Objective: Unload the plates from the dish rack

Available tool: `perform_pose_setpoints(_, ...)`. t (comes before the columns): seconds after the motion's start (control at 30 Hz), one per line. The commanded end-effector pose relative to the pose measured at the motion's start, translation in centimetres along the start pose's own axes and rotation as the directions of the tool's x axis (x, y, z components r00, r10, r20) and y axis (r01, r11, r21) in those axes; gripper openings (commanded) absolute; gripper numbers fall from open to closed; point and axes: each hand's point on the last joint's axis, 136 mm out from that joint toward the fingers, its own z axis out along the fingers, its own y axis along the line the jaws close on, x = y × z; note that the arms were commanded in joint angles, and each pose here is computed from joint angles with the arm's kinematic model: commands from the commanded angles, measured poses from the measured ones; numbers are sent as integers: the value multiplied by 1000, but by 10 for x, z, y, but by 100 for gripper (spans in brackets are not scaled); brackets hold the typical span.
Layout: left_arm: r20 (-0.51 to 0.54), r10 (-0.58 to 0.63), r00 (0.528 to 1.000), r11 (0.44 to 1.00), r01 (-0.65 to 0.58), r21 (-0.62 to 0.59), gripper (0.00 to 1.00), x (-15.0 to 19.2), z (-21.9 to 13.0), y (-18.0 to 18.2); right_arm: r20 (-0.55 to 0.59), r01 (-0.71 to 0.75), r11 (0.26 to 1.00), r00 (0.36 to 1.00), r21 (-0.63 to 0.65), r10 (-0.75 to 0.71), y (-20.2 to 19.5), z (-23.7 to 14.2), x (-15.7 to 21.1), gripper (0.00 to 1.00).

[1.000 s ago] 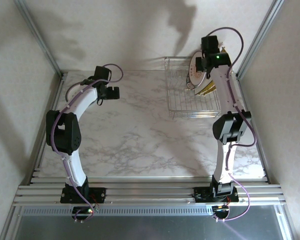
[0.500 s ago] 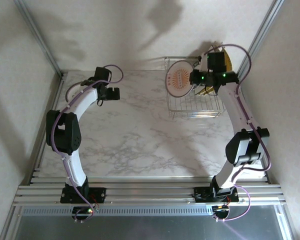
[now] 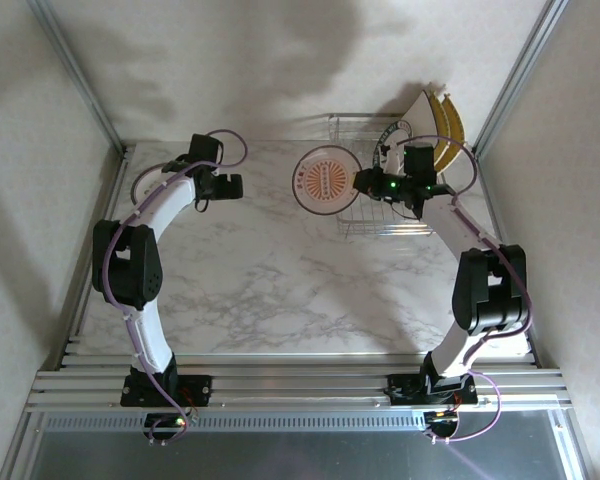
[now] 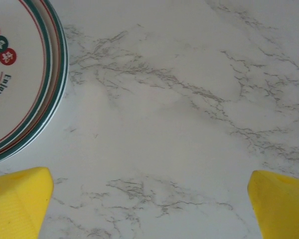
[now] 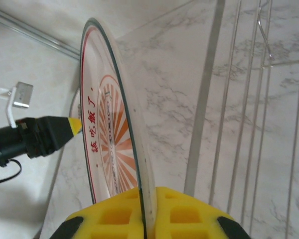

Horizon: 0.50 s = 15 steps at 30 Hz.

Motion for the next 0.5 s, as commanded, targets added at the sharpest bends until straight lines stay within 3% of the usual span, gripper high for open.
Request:
perform_pose_setpoints(0.0,54,-21,998,992,14,122,99,-12,-17,-21,32,15,995,999,-100,-12,11,4,-9,0)
perform_pose_setpoints(0.07,93,-41,995,960,13,280,100,-19,-31,-47,24,3,990,1000,-142,0,14,9,-9,0)
perform_pose_setpoints(0.2,151,-116,982,788,-2,616,100,-36,-73,-97,19,-17,981,1000,-193,21,19,16,-11,0)
perform_pose_setpoints(0.33,123,-163,979,612,3,791,100,-36,-90,-129,9,-2,976,1000,-219,5,28,23,-12,0)
perform_pose_setpoints(0.47,73,-175,982,544,35,838,98,-24,-80,-148,-22,-8,977,1000,-213,4,29,37,-11,0)
